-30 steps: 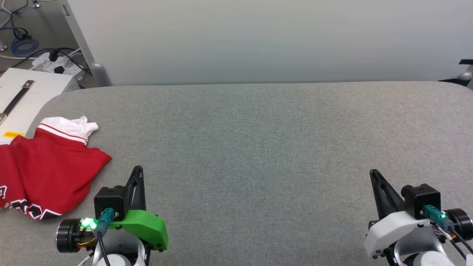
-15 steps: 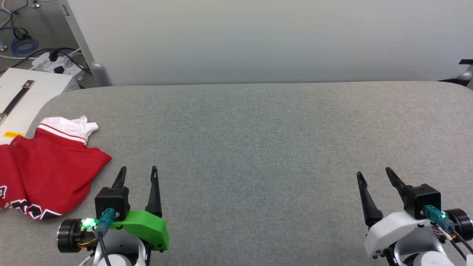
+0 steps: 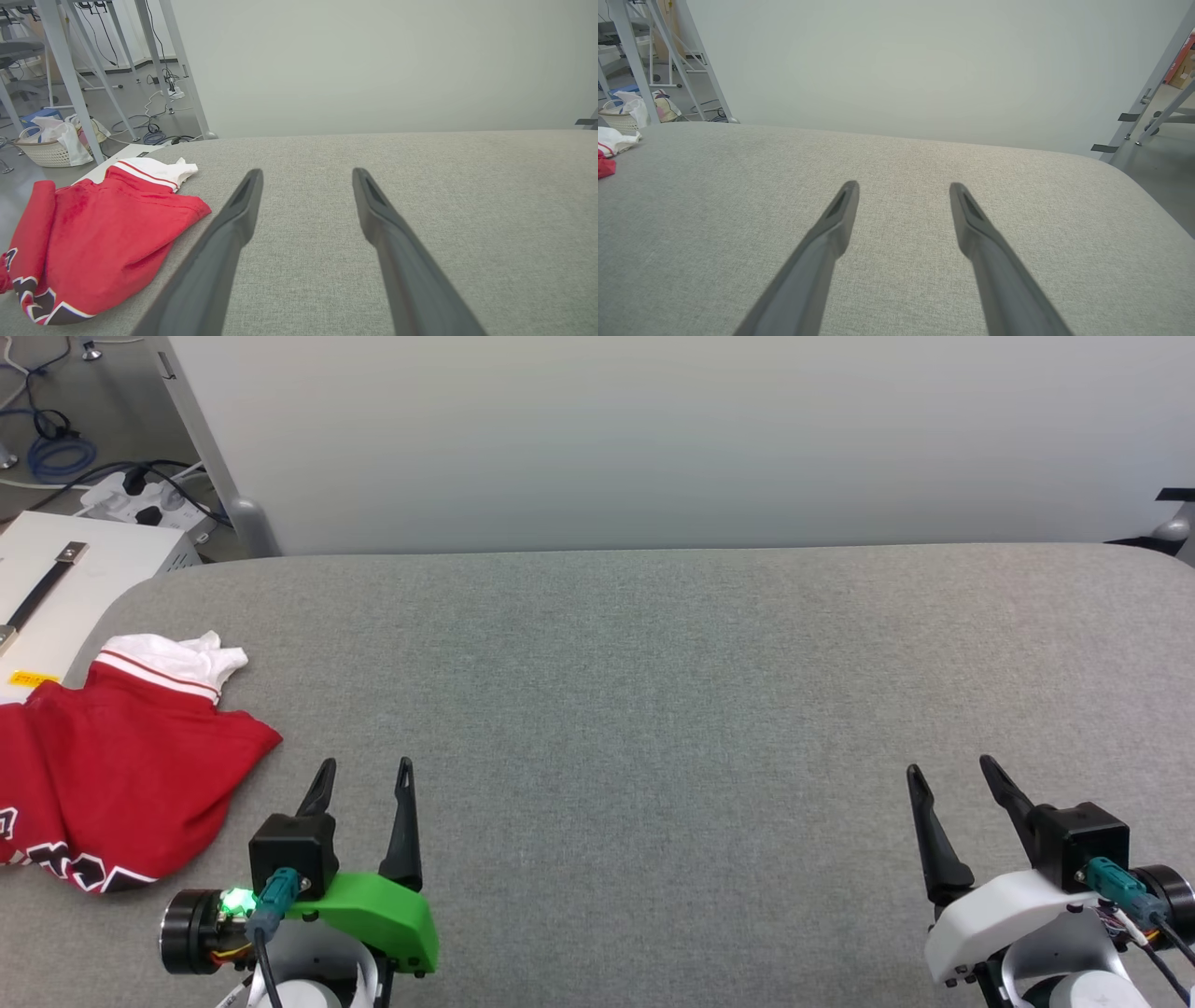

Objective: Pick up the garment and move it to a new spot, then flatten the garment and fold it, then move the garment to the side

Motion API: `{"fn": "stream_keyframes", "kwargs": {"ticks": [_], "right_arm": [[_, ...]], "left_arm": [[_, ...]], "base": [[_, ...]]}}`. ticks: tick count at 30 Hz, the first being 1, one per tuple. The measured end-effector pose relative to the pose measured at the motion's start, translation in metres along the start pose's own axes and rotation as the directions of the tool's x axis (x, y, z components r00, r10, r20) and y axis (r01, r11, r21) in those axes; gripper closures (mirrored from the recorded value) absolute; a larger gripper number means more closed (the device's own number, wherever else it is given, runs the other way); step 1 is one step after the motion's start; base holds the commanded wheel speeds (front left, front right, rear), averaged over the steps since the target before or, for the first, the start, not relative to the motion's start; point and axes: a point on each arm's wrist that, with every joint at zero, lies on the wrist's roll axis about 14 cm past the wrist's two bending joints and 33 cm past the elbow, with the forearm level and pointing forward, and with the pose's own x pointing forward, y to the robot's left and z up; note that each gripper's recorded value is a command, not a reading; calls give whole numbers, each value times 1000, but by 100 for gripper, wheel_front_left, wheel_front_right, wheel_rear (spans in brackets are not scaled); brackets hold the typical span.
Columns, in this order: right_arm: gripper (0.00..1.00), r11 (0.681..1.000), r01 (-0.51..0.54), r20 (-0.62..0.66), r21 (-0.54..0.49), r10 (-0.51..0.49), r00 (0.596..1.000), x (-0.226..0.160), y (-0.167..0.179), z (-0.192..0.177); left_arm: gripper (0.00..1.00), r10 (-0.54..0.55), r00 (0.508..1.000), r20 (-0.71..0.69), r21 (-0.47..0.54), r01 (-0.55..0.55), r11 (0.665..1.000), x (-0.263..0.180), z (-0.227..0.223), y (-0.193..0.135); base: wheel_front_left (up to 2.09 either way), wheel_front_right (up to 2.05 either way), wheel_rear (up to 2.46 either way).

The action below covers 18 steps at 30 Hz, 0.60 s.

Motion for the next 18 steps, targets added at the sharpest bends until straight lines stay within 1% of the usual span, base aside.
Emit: {"fn": "stream_keyframes", "kwargs": {"ticks": [18], "right_arm": [[0,999,23,55,44,-26,998,-2,-8,14]], "left_arm": [[0,-22,1000,11,-30,22,999,0,-3,-6]], "base": [[0,0,0]]}}
